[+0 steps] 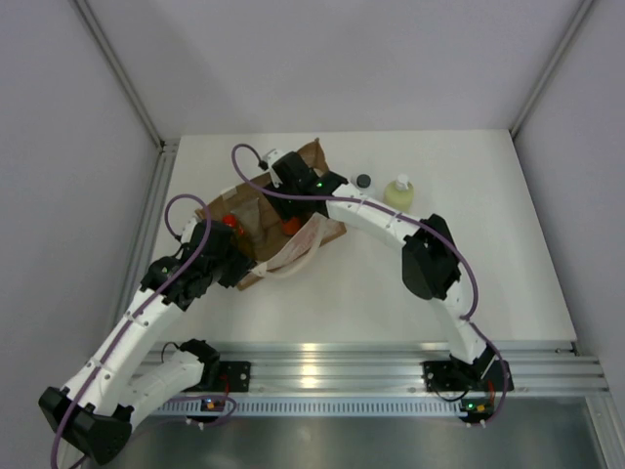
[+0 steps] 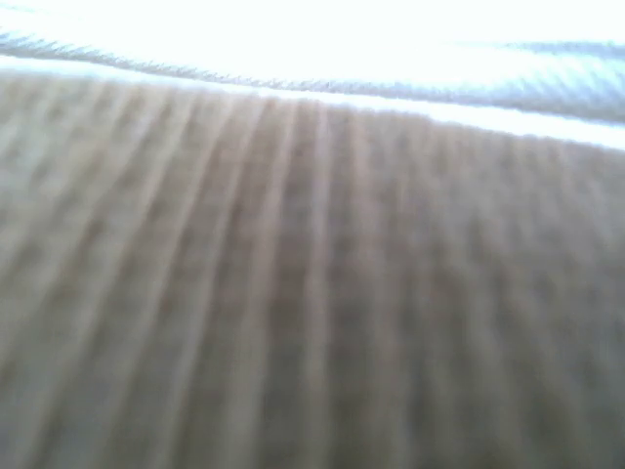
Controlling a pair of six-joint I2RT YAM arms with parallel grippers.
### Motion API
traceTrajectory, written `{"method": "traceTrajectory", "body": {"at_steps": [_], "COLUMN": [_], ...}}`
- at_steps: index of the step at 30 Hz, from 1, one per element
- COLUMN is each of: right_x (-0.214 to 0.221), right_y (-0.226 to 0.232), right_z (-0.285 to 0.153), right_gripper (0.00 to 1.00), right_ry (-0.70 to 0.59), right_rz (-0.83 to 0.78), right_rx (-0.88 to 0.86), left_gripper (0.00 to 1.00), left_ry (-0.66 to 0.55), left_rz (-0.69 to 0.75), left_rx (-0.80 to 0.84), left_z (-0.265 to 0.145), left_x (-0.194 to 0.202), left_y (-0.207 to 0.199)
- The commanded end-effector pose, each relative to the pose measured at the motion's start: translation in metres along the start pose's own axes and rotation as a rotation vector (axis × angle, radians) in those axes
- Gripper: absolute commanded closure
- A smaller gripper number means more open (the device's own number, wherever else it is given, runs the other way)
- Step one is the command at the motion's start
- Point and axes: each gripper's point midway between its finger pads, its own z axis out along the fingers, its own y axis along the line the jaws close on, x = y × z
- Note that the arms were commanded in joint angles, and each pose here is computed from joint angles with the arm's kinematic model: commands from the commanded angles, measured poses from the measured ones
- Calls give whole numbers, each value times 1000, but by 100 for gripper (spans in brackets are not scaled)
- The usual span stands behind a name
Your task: Take the personal care products out of the canvas bag
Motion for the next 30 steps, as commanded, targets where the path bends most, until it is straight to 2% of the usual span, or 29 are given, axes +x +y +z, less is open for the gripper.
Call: {"method": "traceTrajectory", "body": {"at_steps": [1,17,26,30], "right_x": [-78,-101,-132,-146], "right_y": [-21,-24,-29,-30], "right_z": [-68,-137,-195,-234], "right_gripper": [100,100,100,100], "right_ry": [-236,-309,-397,-460], "right_rz": [45,32,39,44], "right_rx": [18,8,11,-2], "left_gripper": [69,69,69,69], "left_ry": [-28,-28,-24,-23], "left_rz": [-8,-10,-18,-20], "left_rx": [33,27,24,24], "left_z": [-5,-4,-3,-3], "left_x": [-7,-7,-5,-5], "left_y": [-9,-9,-7,-6]}}
